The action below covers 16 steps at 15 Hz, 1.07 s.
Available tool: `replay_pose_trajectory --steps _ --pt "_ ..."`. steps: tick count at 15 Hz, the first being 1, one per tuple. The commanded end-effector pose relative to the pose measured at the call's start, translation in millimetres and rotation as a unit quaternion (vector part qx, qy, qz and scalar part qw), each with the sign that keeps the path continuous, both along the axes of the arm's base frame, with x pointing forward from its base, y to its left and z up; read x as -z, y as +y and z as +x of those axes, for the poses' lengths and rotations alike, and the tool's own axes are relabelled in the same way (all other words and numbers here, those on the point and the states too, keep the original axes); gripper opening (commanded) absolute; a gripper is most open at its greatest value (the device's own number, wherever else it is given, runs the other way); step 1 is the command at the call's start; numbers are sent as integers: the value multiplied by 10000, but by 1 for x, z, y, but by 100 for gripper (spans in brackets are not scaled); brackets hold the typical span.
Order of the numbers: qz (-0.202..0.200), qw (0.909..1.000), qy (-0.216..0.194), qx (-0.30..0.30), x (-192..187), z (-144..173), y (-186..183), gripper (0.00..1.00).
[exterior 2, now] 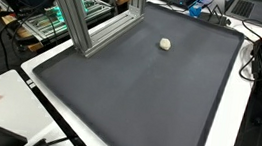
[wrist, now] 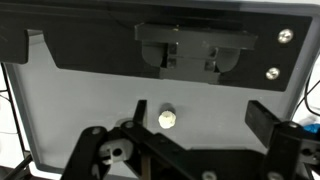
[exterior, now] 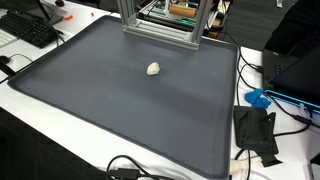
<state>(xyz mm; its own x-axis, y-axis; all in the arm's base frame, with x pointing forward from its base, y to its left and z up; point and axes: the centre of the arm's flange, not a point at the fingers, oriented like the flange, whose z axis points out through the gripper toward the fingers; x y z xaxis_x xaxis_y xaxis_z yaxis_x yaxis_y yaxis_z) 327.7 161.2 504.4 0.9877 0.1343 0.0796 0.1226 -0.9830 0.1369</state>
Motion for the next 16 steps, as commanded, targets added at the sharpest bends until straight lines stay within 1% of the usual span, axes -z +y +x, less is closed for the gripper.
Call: replay_pose_trajectory --steps 1,4,9,16 --pt "426 9986 204 227 9 -17 -16 100" --pt "707 9968 259 282 15 -27 -21 100" --pt "758 9965 132 326 18 -41 -26 100" --pt "833 9960 -6 330 24 -51 -29 100"
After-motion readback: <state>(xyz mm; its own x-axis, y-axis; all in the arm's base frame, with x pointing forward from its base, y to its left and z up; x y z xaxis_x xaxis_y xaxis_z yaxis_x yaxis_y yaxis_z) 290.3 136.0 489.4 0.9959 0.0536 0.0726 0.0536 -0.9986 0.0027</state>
